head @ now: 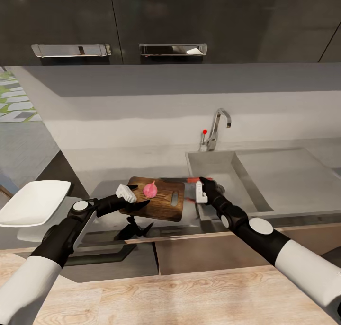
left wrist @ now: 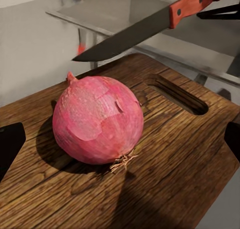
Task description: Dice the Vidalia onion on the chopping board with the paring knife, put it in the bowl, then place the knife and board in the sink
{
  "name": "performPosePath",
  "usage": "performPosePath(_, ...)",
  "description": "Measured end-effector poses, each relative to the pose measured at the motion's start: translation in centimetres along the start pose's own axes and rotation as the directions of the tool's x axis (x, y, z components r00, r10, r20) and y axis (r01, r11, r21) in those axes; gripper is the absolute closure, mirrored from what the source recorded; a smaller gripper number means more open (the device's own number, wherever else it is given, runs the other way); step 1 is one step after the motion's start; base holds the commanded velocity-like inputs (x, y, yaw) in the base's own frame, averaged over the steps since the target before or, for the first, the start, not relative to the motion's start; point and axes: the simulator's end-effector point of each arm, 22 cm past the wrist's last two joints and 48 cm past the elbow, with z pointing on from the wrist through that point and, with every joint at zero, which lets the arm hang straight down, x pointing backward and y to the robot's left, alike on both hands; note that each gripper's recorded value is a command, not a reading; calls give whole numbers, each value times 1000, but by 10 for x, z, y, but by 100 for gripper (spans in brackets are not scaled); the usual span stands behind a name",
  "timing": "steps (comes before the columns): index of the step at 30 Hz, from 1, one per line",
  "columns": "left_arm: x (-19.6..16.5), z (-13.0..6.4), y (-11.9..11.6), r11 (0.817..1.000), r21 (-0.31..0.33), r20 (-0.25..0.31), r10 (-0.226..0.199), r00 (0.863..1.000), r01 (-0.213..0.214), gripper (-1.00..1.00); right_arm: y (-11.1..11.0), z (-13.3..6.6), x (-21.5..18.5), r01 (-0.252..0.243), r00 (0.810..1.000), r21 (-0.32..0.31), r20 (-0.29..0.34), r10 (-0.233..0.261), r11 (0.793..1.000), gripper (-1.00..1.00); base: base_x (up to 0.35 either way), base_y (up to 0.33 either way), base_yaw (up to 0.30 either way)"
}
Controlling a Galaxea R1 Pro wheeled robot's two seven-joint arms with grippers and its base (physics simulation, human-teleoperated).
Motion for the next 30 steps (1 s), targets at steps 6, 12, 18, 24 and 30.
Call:
performPosePath(6,0,0,0,1000,0,0,0,1000,0,-100,0,1,-10,-1,1000,2,15,1,1000,100,0,0,0)
performPosePath(12,0,0,0,1000,0,0,0,1000,0,-100,-2,2,-19,-9,1000,6,27,8,1000,100,0,0,0)
performPosePath(18,0,0,0,1000,0,0,0,1000,0,-100,-3,3,-24,-13,999,7,33,13,1000,100,0,0,0)
performPosePath(24,0,0,0,1000,1,0,0,1000,0,-100,-4,3,-26,-15,999,8,36,14,1000,100,0,0,0)
performPosePath(30,0,0,-1,1000,1,0,1,1000,-1,-100,-5,3,-28,-15,999,11,41,15,1000,100,0,0,0)
